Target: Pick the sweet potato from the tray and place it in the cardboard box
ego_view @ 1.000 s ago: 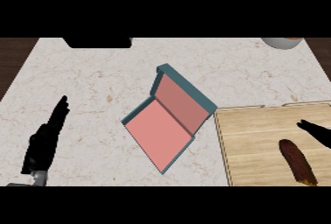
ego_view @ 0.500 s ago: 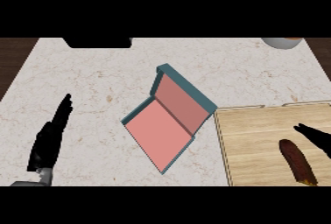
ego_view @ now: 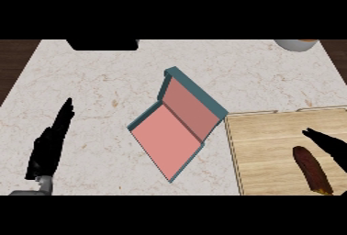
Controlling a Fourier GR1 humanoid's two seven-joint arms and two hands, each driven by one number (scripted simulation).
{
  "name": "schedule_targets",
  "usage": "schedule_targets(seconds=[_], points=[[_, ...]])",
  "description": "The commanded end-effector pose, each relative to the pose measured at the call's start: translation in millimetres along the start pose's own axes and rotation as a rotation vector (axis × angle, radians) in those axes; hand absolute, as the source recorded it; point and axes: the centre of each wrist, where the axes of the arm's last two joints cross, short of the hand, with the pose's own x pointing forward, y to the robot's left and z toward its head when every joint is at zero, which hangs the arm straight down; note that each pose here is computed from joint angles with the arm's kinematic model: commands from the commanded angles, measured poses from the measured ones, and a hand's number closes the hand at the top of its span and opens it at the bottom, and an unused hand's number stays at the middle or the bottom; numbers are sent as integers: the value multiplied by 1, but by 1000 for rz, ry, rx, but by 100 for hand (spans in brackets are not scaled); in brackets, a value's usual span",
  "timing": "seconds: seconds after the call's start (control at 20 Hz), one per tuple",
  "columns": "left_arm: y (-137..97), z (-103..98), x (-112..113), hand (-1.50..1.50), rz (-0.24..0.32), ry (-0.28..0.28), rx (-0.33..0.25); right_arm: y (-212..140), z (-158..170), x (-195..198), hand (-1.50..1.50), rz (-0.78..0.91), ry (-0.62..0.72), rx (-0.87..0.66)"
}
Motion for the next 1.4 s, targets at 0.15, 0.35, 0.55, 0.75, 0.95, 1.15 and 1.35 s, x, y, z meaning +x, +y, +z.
schedule_targets(seconds=[0.15, 0.35, 0.55, 0.75, 0.95, 1.15, 1.35], points=[[-15, 1, -13, 0, -2, 2, -2, 5, -6, -5, -150, -2, 11, 2], [-2, -6, -2, 0, 9, 10, -11, 20, 2, 10, -150, -15, -6, 0], [-13, -5, 3, 0, 10, 1, -4, 26, -14, -2, -150, -12, 9, 10], [-3, 24, -15, 0, 7, 10, -11, 25, 0, -6, -150, 9, 2, 8], [-20, 13, 10, 0, -3, -10, -4, 43, -35, 5, -150, 7, 15, 43], [-8, 1, -7, 0, 21, 15, -13, 39, -11, -7, 150, -19, -13, 45], [-7, 21, -18, 0, -2, 9, -4, 41, -28, -2, 150, 100, -9, -158]])
